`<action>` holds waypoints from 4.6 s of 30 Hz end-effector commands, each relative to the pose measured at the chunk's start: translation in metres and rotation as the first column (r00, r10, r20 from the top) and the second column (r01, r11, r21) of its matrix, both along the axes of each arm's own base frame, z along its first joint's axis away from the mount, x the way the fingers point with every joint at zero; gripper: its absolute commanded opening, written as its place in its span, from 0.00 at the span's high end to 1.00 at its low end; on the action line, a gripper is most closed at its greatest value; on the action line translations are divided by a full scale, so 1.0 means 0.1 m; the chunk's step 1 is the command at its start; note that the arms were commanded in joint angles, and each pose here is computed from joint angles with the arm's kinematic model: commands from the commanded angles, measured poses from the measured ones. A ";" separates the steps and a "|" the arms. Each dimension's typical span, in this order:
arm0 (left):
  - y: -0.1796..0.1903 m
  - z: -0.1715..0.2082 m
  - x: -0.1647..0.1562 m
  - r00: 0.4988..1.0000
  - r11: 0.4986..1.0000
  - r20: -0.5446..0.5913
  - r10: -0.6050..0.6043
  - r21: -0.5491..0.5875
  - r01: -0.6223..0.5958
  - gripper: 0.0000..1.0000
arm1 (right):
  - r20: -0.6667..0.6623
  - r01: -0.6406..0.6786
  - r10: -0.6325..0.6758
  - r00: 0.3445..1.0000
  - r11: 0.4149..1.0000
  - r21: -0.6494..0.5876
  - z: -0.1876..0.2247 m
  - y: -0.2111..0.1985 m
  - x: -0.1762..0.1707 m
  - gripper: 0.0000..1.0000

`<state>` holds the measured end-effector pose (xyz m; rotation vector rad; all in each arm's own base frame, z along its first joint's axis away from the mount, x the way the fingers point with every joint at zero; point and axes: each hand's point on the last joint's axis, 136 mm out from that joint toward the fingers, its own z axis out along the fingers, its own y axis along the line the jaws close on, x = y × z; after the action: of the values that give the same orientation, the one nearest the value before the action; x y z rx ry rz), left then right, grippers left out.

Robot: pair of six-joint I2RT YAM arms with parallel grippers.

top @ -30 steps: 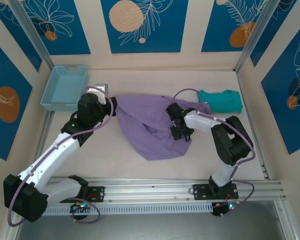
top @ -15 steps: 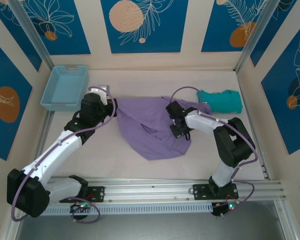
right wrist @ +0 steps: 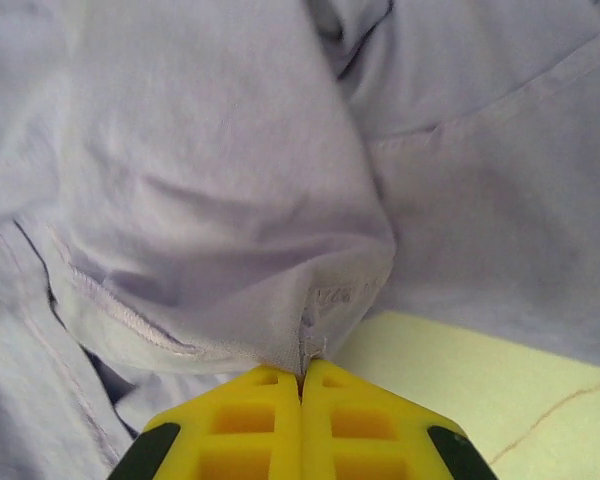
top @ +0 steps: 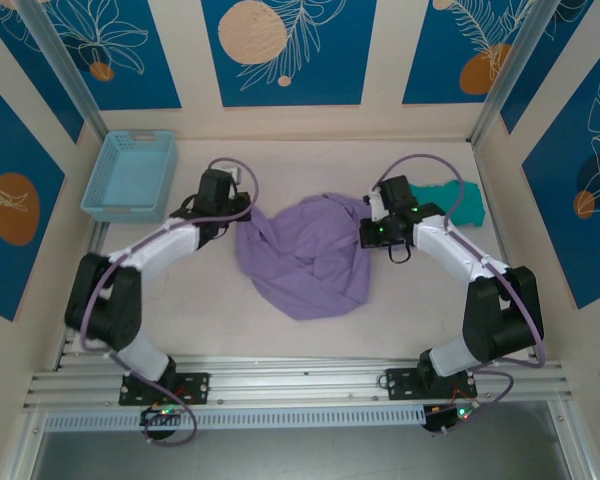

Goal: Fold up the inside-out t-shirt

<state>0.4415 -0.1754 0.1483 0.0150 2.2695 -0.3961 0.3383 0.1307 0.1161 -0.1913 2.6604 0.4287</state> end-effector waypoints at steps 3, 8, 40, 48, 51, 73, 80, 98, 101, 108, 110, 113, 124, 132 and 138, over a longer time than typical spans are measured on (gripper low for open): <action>0.11 -0.17 0.38 0.998 0.998 -0.059 0.033 0.064 -0.029 0.62 | -0.028 0.024 -0.018 0.999 0.971 0.239 0.14 0.15 0.18 1.00; 0.14 -0.15 -0.07 0.997 0.995 -0.073 -0.014 0.098 0.021 0.44 | -0.027 0.037 -0.031 0.999 0.970 0.241 0.11 0.11 0.22 1.00; 0.39 1.31 -0.56 0.955 0.989 0.297 0.010 0.138 -0.054 1.00 | 0.371 -0.018 -0.132 0.919 0.927 0.374 1.90 -0.06 0.14 1.00; 0.79 3.50 -1.34 0.729 0.996 0.679 0.091 -0.075 -0.055 1.00 | 0.727 -0.038 -0.250 0.639 0.934 0.355 3.73 -0.45 -0.57 1.00; 0.92 3.79 -1.46 0.687 0.993 0.717 0.116 -0.070 -0.095 1.00 | 0.786 -0.029 -0.265 0.558 0.941 0.338 4.06 -0.55 -0.83 1.00; 1.20 4.36 0.17 0.681 0.979 0.704 0.199 -0.111 -0.170 1.00 | 0.818 -0.018 -0.328 0.472 0.924 0.381 4.62 -0.74 0.52 1.00; 1.19 4.90 -0.52 0.590 0.985 0.789 0.173 -0.154 -0.083 1.00 | 0.862 -0.091 -0.310 0.402 0.923 0.374 5.06 -0.67 0.23 1.00; 0.65 0.04 -1.91 0.999 0.978 -0.039 0.000 -0.211 -0.009 0.68 | 0.196 0.087 -0.198 0.960 0.882 0.464 1.18 -0.21 -0.42 1.00; 0.58 -0.04 -1.85 0.999 0.995 -0.039 -0.016 -0.102 0.012 0.52 | 0.147 0.065 -0.146 0.978 0.889 0.454 1.03 -0.09 -0.45 1.00; -0.61 0.24 -1.79 0.900 0.913 0.158 -0.407 0.033 0.407 0.37 | 0.143 0.015 -0.085 0.986 0.900 0.435 1.14 0.01 -0.48 1.00; -1.06 0.23 -1.84 0.828 0.847 0.180 -0.531 0.099 0.522 0.34 | 0.156 0.009 -0.085 0.984 0.900 0.435 1.23 0.01 -0.47 1.00; -1.62 0.16 -1.89 0.736 0.759 0.186 -0.651 0.155 0.632 0.31 | 0.178 0.005 -0.090 0.980 0.903 0.430 1.35 -0.01 -0.45 1.00; -2.04 -0.25 -1.45 0.761 0.767 0.142 -0.633 0.244 0.593 0.38 | 0.208 -0.001 -0.097 0.973 0.905 0.426 1.52 -0.05 -0.43 1.00; -1.72 -0.59 -1.38 0.804 0.777 0.048 -0.592 0.300 0.554 0.51 | 0.220 0.030 -0.132 0.967 0.910 0.414 1.53 -0.17 -0.37 1.00; -1.61 -0.57 -1.30 0.832 0.820 0.055 -0.553 0.215 0.531 0.85 | 0.210 0.096 -0.183 0.960 0.925 0.368 1.33 -0.29 -0.24 1.00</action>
<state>0.3068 -0.3391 0.0858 0.8387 2.1477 -0.4052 0.3047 0.1099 0.2544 0.0450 2.2942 0.8426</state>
